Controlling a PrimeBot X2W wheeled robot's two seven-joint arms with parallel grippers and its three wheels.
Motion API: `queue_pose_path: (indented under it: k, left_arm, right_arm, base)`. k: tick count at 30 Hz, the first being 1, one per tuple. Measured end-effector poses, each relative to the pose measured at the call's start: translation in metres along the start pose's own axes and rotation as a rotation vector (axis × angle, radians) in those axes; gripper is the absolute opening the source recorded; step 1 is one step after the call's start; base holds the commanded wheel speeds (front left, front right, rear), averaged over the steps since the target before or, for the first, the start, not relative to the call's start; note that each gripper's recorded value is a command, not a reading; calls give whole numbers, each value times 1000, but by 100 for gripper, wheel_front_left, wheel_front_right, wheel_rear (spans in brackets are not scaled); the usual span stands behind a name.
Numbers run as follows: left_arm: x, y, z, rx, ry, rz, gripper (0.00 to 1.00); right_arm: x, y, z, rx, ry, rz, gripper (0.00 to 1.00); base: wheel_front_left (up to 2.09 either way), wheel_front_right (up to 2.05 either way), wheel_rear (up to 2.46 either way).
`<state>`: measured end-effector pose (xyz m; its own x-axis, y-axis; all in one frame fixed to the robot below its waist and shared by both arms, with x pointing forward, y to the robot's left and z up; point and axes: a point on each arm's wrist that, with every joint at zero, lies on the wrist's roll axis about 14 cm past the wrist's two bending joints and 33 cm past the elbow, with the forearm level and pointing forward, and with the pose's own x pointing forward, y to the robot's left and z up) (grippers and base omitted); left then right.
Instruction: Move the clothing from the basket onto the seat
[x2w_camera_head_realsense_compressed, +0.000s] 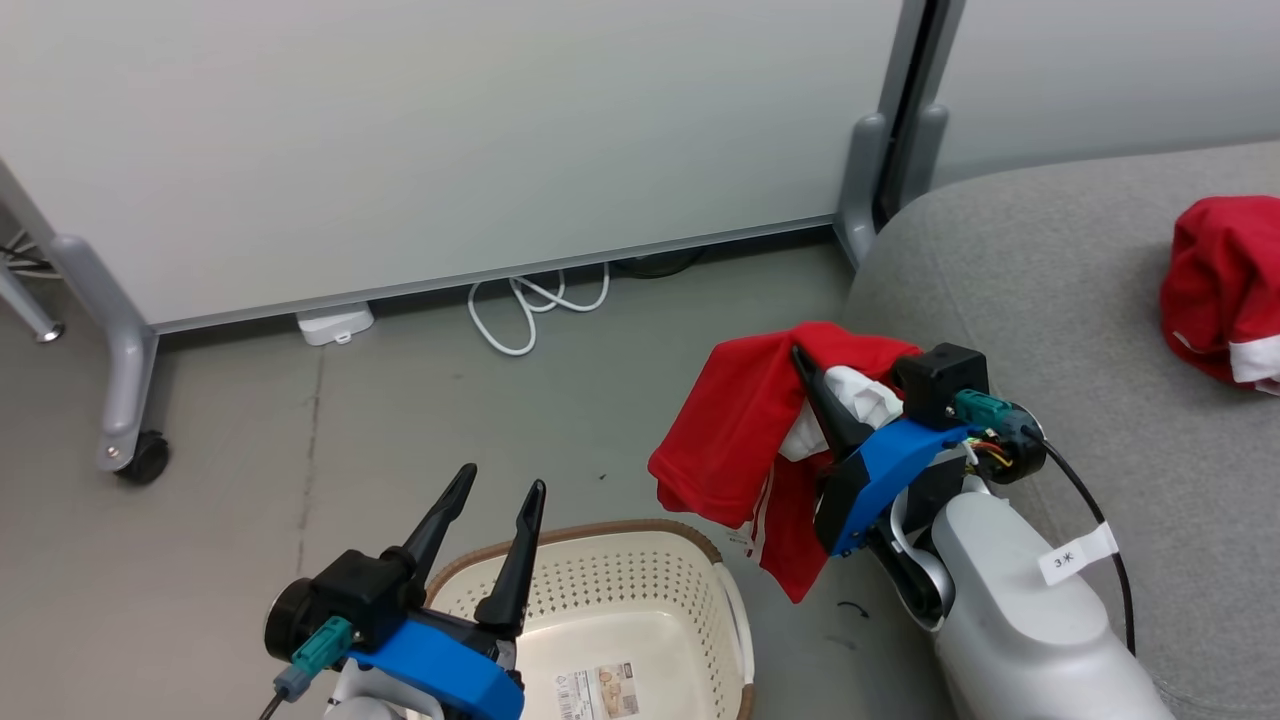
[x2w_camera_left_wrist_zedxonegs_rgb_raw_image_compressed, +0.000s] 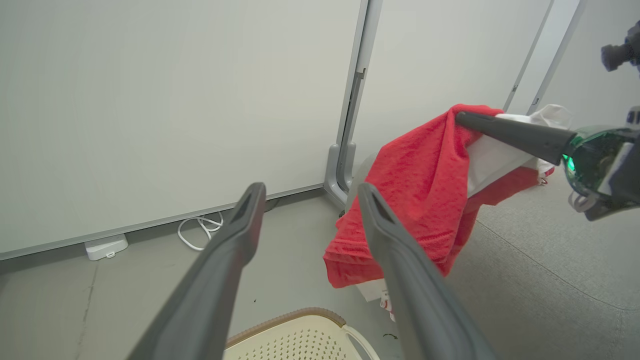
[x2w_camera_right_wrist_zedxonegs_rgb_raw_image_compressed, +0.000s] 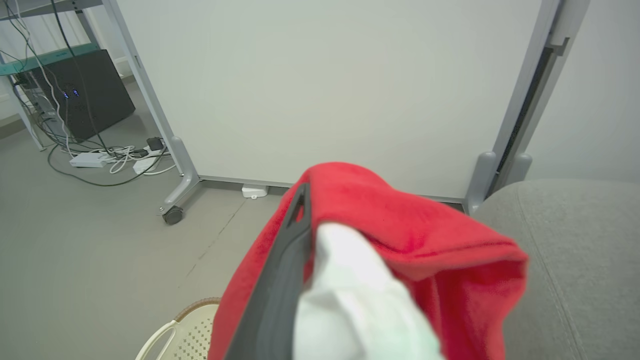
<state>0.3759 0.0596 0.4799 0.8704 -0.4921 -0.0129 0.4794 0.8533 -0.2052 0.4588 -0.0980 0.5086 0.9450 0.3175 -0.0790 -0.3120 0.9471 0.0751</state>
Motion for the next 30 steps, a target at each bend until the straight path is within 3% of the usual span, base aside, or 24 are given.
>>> queue_pose_path:
  k: [30]
  left_arm:
    - [61, -94, -31, -23, 78, -333, 100]
  right_arm:
    - [-97, -94, 3, 52, -27, -319, 0]
  base:
    - [0, 0, 0]
